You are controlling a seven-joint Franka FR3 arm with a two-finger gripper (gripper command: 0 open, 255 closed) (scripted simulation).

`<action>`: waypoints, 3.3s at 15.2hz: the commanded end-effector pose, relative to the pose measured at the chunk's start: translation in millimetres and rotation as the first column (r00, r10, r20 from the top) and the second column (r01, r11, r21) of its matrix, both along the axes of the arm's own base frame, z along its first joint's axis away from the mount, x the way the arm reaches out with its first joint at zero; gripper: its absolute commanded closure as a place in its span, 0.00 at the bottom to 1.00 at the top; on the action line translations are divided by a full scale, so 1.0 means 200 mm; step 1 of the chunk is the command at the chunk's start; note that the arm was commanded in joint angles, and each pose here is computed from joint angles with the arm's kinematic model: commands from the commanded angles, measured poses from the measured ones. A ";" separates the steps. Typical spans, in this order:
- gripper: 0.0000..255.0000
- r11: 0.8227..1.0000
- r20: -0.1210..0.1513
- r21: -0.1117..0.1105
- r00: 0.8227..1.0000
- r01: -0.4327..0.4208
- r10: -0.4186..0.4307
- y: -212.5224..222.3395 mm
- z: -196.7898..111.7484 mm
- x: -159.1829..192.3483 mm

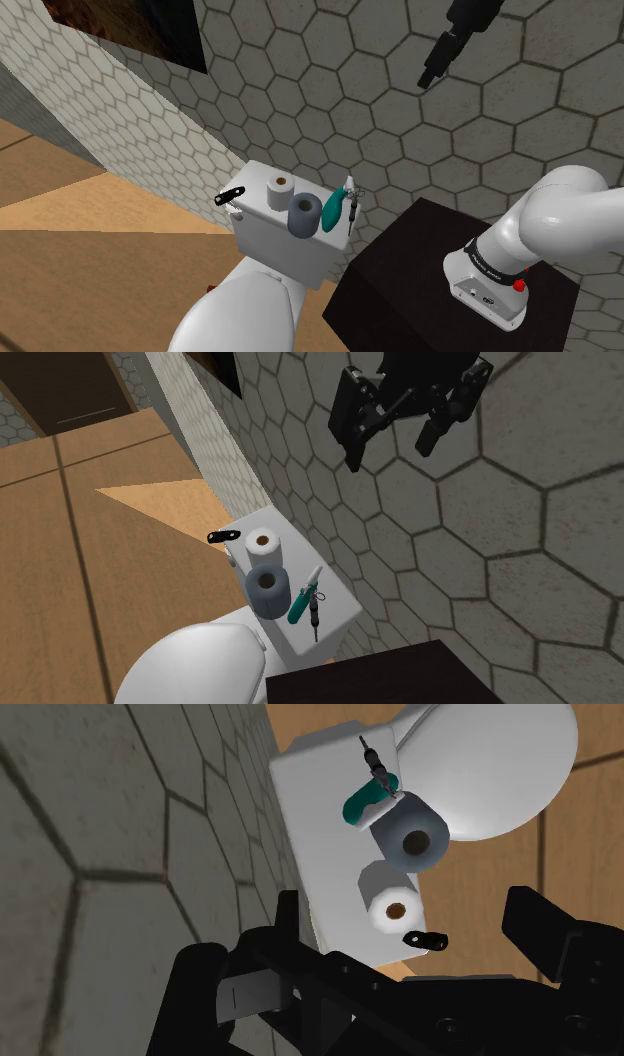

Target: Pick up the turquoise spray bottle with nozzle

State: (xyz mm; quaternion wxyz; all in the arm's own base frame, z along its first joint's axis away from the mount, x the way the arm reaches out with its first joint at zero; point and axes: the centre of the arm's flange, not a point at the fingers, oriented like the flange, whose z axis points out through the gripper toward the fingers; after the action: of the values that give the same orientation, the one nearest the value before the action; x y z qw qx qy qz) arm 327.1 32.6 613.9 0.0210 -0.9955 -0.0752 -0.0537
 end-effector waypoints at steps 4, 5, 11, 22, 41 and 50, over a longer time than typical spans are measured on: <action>0.00 0.998 -0.012 0.031 0.998 0.060 -0.060 0.00 -0.19 0.06; 0.00 0.996 -0.016 0.041 0.997 0.081 -0.080 0.01 -0.25 0.08; 0.00 0.974 -0.047 0.101 0.979 0.201 -0.197 0.03 -0.64 0.18; 0.00 0.889 -0.119 0.196 0.910 0.414 -0.398 0.09 -1.34 0.37; 1.00 0.833 -0.157 0.232 0.865 0.502 -0.477 0.13 -1.84 0.45; 1.00 0.833 -0.158 0.232 0.865 0.502 -0.477 0.13 -1.74 0.45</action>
State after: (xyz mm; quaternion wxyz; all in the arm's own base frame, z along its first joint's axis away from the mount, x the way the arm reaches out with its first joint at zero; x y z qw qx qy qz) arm 417.6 57.9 260.4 0.1433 -0.9708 0.1911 -0.0206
